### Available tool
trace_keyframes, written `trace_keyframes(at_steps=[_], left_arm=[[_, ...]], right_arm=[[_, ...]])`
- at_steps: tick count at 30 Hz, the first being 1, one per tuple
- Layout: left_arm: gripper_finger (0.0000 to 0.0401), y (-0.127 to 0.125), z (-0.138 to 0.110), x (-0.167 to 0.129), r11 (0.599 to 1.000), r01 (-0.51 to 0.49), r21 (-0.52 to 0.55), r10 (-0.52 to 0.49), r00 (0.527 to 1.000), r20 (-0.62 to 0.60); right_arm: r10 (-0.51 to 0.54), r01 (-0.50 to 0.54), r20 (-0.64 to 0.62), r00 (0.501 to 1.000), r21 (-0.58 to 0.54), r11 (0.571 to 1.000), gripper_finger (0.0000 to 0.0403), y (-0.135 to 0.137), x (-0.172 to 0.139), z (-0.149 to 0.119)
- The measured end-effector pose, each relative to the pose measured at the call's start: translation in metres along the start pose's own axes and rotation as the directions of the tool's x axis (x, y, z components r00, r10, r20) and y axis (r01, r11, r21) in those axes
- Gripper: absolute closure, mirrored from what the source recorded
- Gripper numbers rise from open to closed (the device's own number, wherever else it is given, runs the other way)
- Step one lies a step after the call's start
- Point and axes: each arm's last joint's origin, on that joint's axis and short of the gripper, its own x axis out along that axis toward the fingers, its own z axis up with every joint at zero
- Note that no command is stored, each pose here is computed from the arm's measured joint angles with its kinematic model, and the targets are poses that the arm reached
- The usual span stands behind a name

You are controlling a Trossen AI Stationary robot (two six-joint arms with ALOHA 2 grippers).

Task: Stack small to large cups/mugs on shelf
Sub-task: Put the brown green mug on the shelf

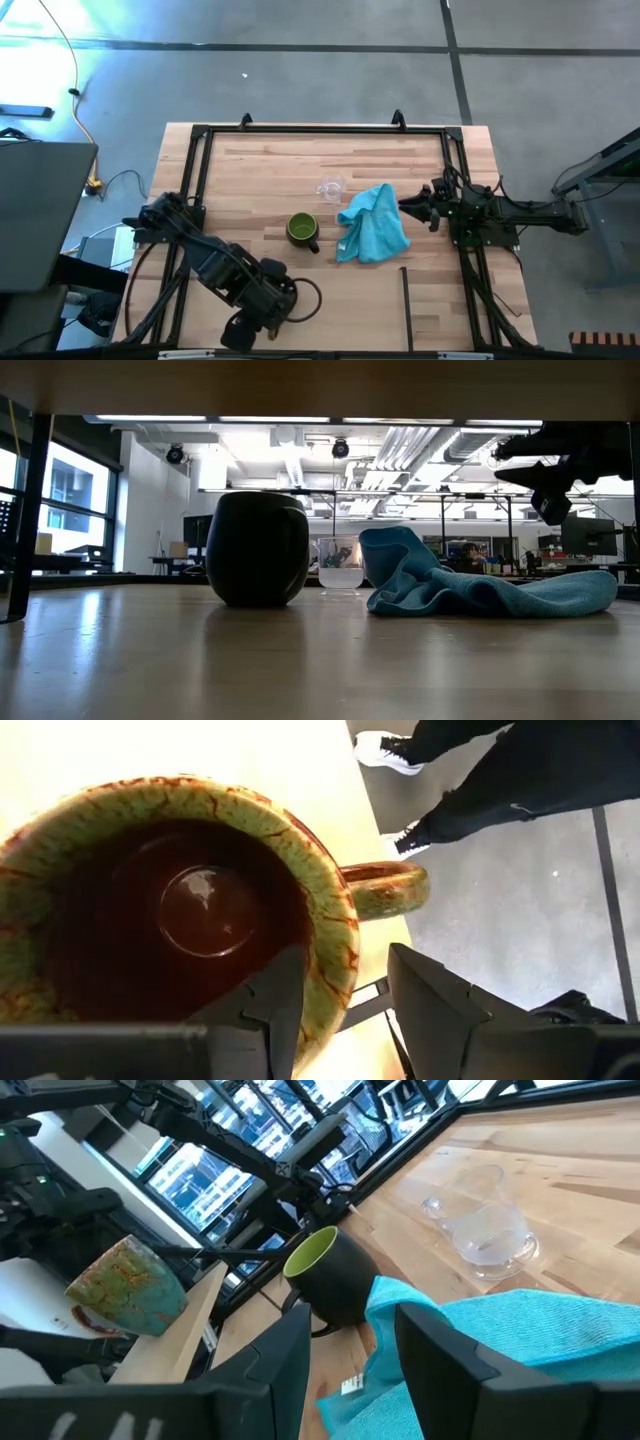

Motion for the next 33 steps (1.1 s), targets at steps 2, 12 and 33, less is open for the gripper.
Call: trace_keyframes(at_steps=[2,12,33], left_arm=[[0.0265,0.000,0.002,0.006,1.000,-0.003,-0.018,0.002,1.000,-0.011],[0.0276,0.000,0.006,0.017,0.995,-0.012,-0.102,0.009,0.999,-0.039],[0.0322,0.000,0.006,0.017,0.992,0.004,-0.126,-0.009,0.999,-0.043]], right_arm=[[0.003,-0.003,-0.004,1.000,0.000,1.000,0.0263,0.000,0.000,0.000],[0.010,-0.010,-0.017,1.000,0.000,1.000,0.0263,0.000,0.000,-0.001],[0.015,-0.015,-0.021,1.000,0.000,1.000,0.0263,0.000,0.000,-0.001]])
